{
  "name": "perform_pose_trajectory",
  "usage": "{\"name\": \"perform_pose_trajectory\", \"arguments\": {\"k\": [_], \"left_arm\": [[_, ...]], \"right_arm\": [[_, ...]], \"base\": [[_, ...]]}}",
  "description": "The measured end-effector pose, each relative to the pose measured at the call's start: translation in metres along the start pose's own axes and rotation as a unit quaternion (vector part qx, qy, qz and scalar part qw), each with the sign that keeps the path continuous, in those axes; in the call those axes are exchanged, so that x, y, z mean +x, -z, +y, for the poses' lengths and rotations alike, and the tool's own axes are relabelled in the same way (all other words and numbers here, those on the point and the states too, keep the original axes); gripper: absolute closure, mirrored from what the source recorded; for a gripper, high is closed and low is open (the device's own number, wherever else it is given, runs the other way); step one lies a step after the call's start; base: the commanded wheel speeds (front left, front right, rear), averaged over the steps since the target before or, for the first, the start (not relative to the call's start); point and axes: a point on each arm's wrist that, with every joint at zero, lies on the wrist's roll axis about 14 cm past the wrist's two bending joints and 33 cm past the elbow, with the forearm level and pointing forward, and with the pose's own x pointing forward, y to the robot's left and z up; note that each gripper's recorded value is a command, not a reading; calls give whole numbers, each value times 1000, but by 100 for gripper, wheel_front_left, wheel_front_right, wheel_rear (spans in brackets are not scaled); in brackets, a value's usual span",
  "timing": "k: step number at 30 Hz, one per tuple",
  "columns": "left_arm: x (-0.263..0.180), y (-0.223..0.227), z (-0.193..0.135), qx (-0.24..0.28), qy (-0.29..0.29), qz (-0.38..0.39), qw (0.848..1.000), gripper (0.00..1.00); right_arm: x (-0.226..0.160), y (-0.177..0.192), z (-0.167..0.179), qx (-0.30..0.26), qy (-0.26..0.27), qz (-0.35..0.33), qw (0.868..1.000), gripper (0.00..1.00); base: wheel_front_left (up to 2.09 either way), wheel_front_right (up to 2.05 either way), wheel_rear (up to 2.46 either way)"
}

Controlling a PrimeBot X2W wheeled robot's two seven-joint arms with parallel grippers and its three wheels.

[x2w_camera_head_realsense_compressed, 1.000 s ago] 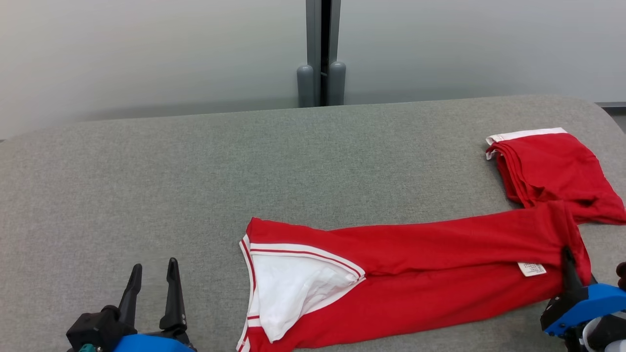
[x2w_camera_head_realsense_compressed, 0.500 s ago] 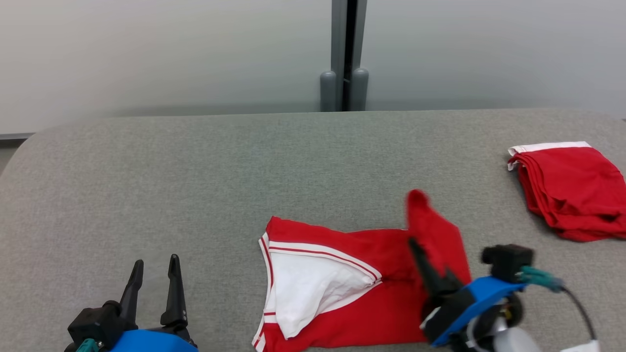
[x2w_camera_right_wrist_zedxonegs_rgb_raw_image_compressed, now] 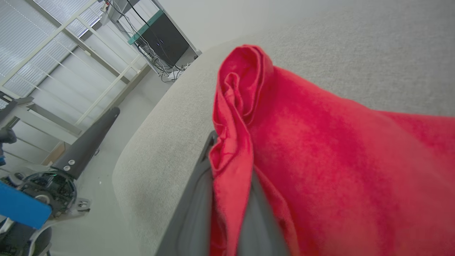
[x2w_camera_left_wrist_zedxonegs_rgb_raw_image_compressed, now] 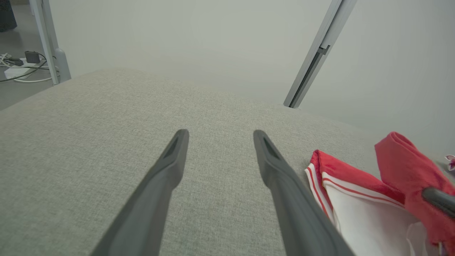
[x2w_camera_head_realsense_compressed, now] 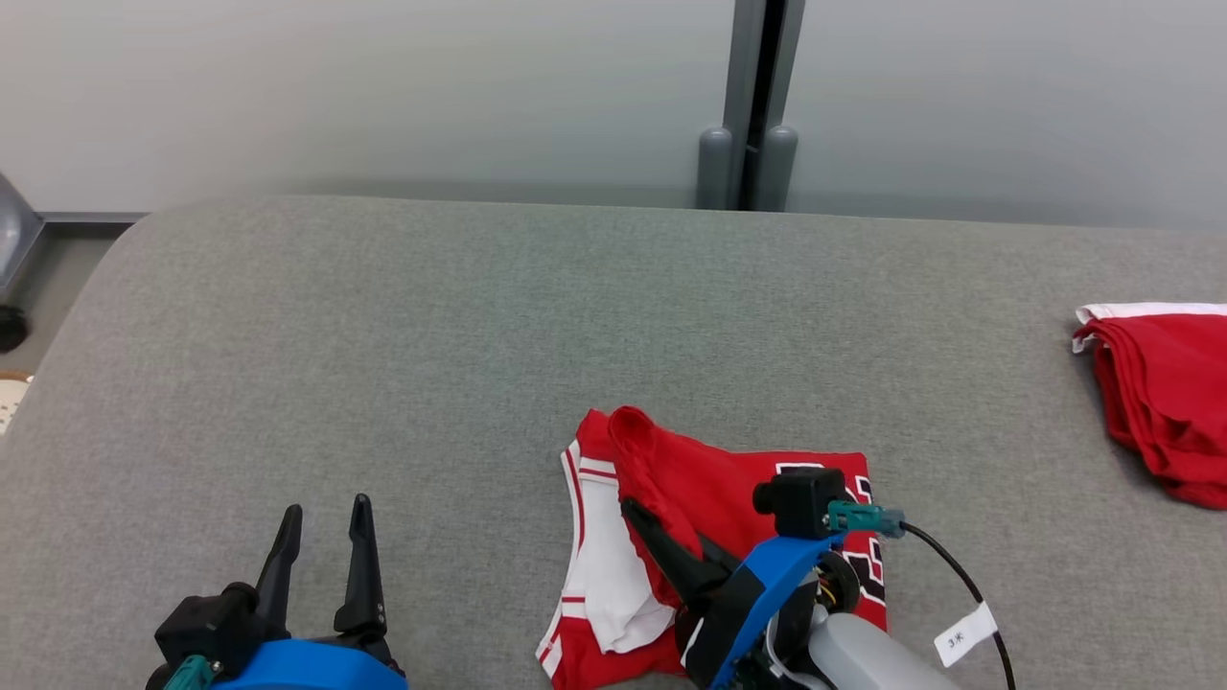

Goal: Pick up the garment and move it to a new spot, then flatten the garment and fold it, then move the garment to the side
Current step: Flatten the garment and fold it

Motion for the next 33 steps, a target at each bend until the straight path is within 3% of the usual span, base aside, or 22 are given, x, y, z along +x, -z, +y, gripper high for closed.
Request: {"name": "perform_pose_trajectory", "arguments": {"k": [2,3,4,5,6,11,17,23,26,33], "left_arm": [[-1,1,1,-2,-2,1,1000,0],[-1,2,1,-3,-3,2,1000,0],[-2,3,2,-3,-5,3,1000,0],[-2,3,2,-2,-6,3,1000,0],[-2,3,3,-2,-6,4,1000,0],[-1,4,4,-3,-8,4,1000,0],[7,1,-11,2,16,-1,1000,0],[17,-5,-34,10,51,-10,999,0],[20,-7,-45,10,65,-14,998,0],[19,-9,-55,14,77,-18,997,0]], "right_arm": [[5,2,-1,-2,-1,6,1000,100],[7,5,-2,-1,0,11,1000,84],[9,7,-2,-2,-1,14,1000,58],[10,9,0,-5,-6,19,1000,9],[12,9,5,-4,-14,20,1000,0],[18,4,24,13,-43,6,999,0],[20,-17,11,-14,-27,-31,999,0],[10,-59,-36,-80,45,-86,992,0],[-6,-87,-57,-111,86,-130,982,0],[-72,-97,-99,-143,182,-187,955,0]], "base": [[0,0,0],[0,0,0],[0,0,0],[0,0,0],[0,0,0],[0,0,0],[0,0,0],[0,0,0],[0,0,0],[0,0,0]]}}
